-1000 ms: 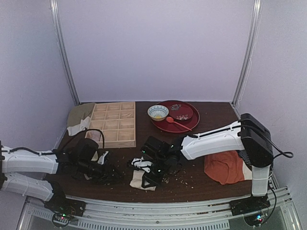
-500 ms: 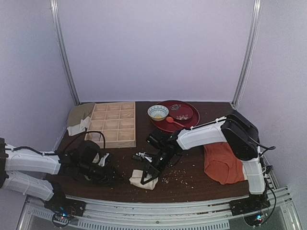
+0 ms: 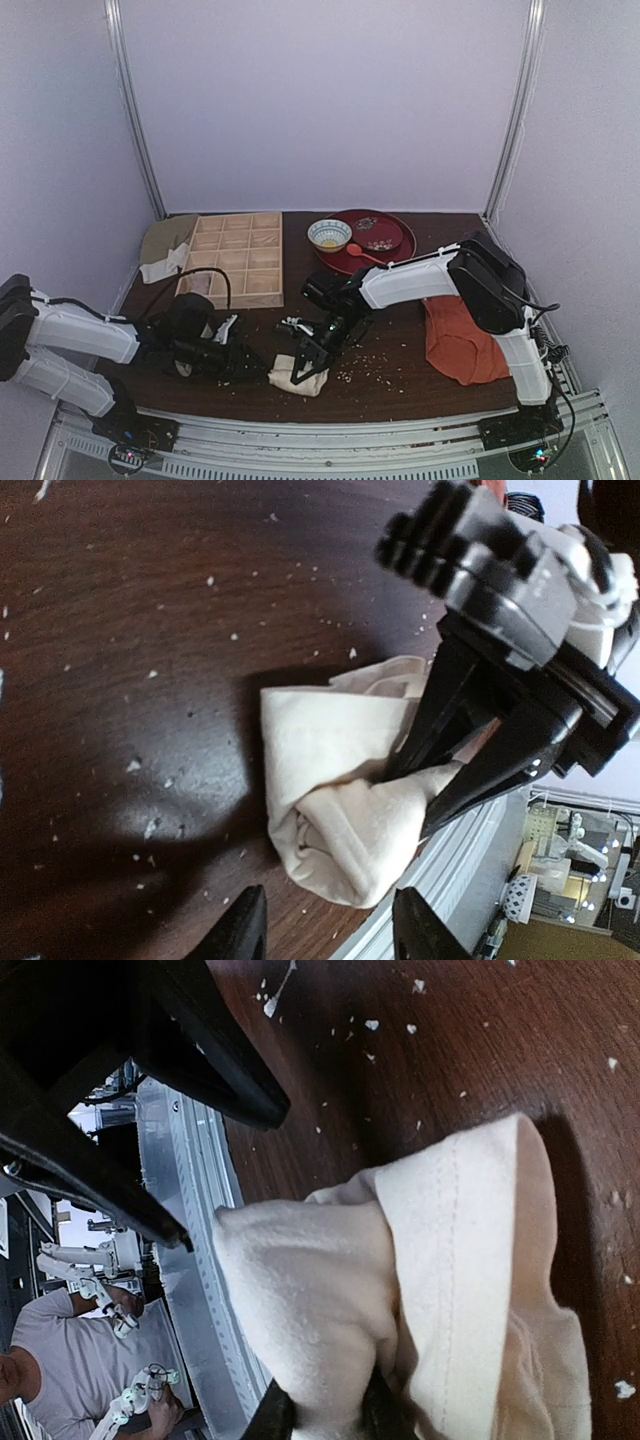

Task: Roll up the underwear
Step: Roll the underwear at the center of the board.

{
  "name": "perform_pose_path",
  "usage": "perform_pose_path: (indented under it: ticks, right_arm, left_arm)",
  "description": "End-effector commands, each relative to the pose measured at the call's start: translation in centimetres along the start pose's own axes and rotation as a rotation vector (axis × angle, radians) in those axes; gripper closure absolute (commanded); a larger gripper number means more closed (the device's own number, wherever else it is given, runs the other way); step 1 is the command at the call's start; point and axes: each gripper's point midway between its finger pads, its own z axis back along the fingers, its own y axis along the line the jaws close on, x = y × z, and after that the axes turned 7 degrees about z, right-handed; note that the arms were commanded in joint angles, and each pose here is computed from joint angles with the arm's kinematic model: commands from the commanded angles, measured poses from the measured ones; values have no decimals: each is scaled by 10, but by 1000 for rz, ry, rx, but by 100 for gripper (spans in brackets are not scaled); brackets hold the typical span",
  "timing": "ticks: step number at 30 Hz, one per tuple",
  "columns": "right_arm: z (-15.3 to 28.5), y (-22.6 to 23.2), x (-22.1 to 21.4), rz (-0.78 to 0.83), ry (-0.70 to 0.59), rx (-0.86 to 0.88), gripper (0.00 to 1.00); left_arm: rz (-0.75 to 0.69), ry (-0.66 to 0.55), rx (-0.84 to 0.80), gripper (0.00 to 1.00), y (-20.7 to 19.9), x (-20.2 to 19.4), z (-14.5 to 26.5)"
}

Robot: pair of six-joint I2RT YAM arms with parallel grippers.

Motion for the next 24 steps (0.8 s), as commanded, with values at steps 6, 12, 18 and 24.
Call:
perform_pose_path:
  ticks: [6, 12, 18, 24]
  right_arm:
    - [-17, -33, -32, -175, 116, -58, 100]
    - [-17, -35, -32, -189, 114, -60, 99]
    - [-16, -36, -32, -196, 115, -67, 99]
    - [-15, -36, -31, -196, 118, -65, 98]
  left_arm:
    - [-215, -34, -130, 40, -23, 7, -3]
    - [-279, 8, -187, 39, -26, -4, -9]
    - [-326, 34, -191, 39, -28, -11, -15]
    - [-330, 71, -183, 39, -23, -17, -28]
